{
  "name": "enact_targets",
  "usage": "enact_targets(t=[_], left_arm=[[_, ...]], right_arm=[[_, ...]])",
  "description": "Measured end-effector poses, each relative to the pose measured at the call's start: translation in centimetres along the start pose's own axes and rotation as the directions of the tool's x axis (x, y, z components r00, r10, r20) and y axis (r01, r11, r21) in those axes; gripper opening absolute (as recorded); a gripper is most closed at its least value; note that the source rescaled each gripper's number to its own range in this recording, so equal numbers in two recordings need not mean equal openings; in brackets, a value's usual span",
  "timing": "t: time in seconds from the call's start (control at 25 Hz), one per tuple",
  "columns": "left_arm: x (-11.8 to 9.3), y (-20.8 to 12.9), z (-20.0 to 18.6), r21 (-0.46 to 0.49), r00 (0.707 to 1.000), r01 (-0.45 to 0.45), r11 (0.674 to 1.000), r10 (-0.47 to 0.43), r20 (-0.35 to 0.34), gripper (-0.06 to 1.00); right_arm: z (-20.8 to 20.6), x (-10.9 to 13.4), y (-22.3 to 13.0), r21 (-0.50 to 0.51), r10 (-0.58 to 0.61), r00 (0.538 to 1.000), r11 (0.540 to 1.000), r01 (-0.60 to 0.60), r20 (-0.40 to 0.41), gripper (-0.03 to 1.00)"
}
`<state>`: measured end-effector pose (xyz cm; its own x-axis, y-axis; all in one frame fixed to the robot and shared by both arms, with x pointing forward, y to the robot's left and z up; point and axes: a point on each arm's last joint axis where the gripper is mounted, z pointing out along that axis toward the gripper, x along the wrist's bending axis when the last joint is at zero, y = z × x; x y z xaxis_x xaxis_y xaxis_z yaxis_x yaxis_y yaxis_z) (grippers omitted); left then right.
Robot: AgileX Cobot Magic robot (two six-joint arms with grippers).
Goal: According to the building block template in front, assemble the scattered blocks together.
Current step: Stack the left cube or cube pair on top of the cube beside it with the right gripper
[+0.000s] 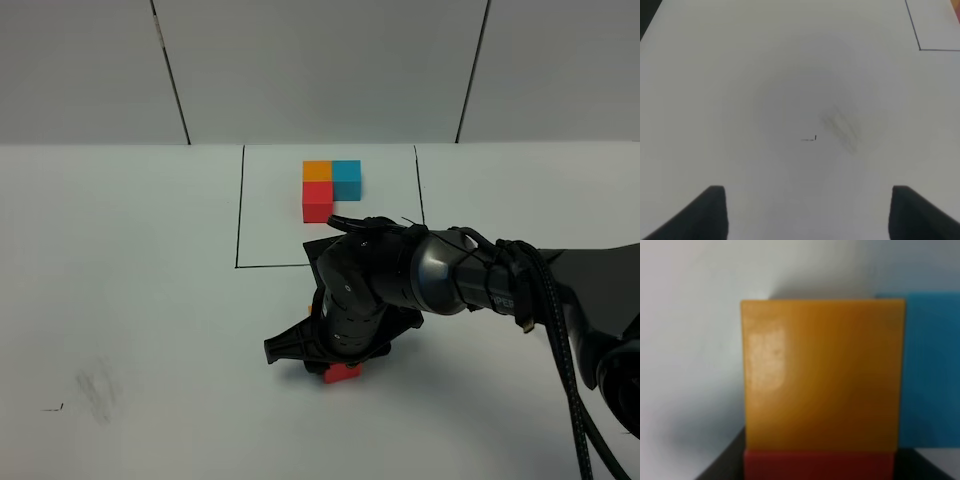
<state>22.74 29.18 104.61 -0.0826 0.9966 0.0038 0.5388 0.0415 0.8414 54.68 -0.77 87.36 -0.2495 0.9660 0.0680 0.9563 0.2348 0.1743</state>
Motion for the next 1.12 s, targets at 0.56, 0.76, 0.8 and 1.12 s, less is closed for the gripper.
enact_targets(t=[0.56,0.76,0.8,1.12], left_arm=[[0.0,0.0,0.0,0.0,1.0,0.0,1.0,0.0,0.0,0.61],[0.0,0.0,0.0,0.0,1.0,0.0,1.0,0.0,0.0,0.61],[0.0,0.0,0.0,0.0,1.0,0.0,1.0,0.0,0.0,0.61],[0.0,0.0,0.0,0.0,1.0,0.0,1.0,0.0,0.0,0.61]], right_arm=[[-0.05,0.8,0.29,-0.027,0.07,0.994,0.997,-0.072,-0.086,0.01],[-0.03,0.82,0.29,-0.025,0.078,0.993,0.996,-0.081,-0.092,0.01],[-0.03,0.8,0.3,-0.025,0.079,0.993,0.996,-0.082,-0.092,0.01],[-0.03,0.78,0.32,-0.028,0.069,0.994,0.997,-0.072,-0.09,0.01]])
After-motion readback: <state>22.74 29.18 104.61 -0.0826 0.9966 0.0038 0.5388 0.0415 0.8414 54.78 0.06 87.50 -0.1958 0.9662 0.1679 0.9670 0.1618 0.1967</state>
